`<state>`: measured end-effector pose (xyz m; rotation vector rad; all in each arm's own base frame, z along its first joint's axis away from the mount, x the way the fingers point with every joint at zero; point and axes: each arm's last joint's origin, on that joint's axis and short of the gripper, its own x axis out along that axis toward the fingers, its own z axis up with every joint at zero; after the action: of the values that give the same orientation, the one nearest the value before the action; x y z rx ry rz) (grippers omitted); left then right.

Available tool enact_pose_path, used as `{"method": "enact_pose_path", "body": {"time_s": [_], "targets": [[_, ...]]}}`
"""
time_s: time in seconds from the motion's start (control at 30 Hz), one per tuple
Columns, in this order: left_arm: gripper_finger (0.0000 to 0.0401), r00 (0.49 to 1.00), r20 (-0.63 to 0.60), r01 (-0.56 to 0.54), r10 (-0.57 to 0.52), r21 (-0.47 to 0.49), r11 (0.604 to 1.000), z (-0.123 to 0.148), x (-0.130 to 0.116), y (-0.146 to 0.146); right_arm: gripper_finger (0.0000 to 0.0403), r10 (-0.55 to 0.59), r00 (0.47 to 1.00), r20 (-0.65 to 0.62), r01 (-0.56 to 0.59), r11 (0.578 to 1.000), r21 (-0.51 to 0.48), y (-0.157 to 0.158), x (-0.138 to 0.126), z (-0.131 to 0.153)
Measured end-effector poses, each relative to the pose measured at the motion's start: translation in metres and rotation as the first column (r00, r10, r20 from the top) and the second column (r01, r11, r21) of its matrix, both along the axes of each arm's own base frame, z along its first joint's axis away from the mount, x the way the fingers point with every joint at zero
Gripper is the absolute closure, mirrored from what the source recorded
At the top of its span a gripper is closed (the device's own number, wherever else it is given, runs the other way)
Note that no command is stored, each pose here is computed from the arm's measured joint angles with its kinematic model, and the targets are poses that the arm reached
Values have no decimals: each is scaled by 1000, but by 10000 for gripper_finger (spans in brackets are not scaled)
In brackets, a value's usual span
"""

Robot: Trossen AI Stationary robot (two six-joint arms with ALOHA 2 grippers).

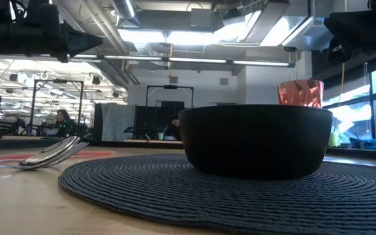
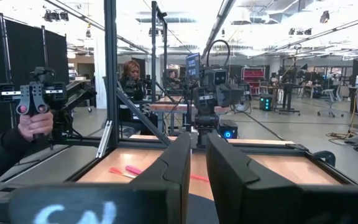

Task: Pick & Place Utensil
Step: Put the orange glass on the black mat to the top right of the black bowl

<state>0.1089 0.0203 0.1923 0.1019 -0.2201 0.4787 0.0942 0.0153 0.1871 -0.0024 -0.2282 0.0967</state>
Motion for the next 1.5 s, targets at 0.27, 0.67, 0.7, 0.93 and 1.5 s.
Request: {"method": "enact_pose_path", "body": {"time_s": [0.27,0.67,0.7,0.93,1.5], "targets": [[399,998,0,-65,65,-16,998,0,-1,2,350,1,999,-35,-1,1000,-2,0,1,-3],[399,998,20,-65,65,-16,998,2,-1,2,350,0,999,-36,0,1000,-7,0,1,-3],[400,998,20,-65,65,-16,998,2,-1,2,351,0,999,-36,0,1000,-7,0,1,-4],[394,998,20,-66,66,-16,998,2,-1,2,395,-5,999,-34,4,1000,-28,0,1,-3],[395,997,14,-73,73,-19,997,1,-1,2,384,-14,1000,22,13,998,56,-1,-2,31]]}}
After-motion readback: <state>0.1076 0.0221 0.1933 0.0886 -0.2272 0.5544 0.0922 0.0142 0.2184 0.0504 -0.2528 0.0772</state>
